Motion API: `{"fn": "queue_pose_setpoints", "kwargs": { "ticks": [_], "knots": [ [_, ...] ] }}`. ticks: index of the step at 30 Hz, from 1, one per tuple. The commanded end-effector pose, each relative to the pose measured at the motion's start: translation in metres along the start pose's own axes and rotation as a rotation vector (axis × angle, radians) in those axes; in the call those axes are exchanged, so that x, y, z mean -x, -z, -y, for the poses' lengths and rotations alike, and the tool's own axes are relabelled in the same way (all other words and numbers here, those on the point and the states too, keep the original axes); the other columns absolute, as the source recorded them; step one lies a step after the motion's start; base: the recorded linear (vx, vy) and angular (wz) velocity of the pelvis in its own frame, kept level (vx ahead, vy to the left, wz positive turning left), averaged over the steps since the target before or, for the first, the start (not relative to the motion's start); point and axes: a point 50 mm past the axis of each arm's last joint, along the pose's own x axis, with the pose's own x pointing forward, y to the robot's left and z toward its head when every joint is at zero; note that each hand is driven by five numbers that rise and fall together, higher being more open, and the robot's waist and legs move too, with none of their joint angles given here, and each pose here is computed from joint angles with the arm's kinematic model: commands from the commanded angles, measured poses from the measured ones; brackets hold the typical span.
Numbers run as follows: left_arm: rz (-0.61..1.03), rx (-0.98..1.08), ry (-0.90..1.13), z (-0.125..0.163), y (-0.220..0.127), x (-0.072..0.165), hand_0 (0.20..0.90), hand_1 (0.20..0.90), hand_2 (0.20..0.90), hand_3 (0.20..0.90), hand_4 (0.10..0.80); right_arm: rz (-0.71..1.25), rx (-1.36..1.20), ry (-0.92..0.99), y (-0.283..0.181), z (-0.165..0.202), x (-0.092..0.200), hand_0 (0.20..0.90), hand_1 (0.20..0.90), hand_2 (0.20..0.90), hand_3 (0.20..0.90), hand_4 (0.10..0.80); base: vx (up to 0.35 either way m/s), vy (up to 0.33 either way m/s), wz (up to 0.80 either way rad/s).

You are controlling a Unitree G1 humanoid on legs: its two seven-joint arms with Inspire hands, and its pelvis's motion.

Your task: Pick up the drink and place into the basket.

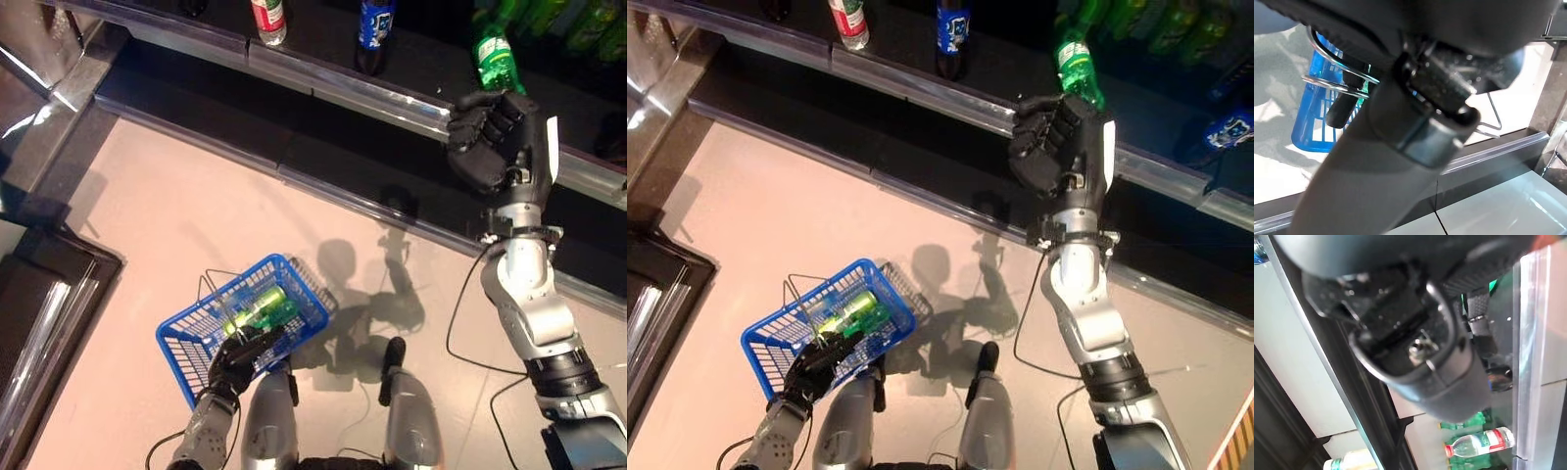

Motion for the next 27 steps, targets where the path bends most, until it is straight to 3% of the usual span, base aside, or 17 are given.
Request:
{"fn": "queue_pose_setpoints", "kwargs": {
  "ticks": [1,10,15,17,20,27],
  "knots": [
    [0.347,-0.053,0.213,0.029,-0.062,0.008,0.3,0.3,0.3,0.2,0.1,0.163,-0.039,-0.137,-0.024,-0.005,0.022,0.9,0.9,0.9,0.9,0.8,0.062,-0.038,-0.17],
    [0.227,-0.103,0.058,-0.006,-0.031,0.024,0.3,0.3,0.3,0.2,0.1,-0.371,-0.147,-0.269,0.07,-0.006,0.111,0.9,0.9,0.9,0.9,0.8,0.066,-0.056,-0.39],
    [0.242,-0.083,-0.004,-0.016,-0.031,0.028,0.3,0.3,0.3,0.2,0.1,-0.642,-0.182,-0.281,0.112,-0.015,0.158,0.9,0.9,0.9,0.9,0.8,0.016,-0.156,-0.56],
    [0.246,-0.074,-0.013,-0.017,-0.031,0.028,0.3,0.3,0.3,0.2,0.1,-0.671,-0.157,-0.281,0.116,-0.015,0.162,0.9,0.9,0.9,0.9,0.8,-0.001,-0.136,-0.07],
    [0.265,0.011,-0.081,-0.028,-0.025,0.03,0.3,0.3,0.3,0.2,0.1,-0.888,-0.129,-0.318,0.143,-0.017,0.202,0.9,0.9,0.9,0.9,0.8,0.044,-0.393,-0.16],
    [0.257,0.117,-0.14,-0.036,-0.011,0.035,0.3,0.3,0.3,0.2,0.1,-1.028,-0.055,-0.375,0.158,-0.011,0.228,0.9,0.9,0.9,0.9,0.8,0.146,-0.18,-0.46]
  ]
}}
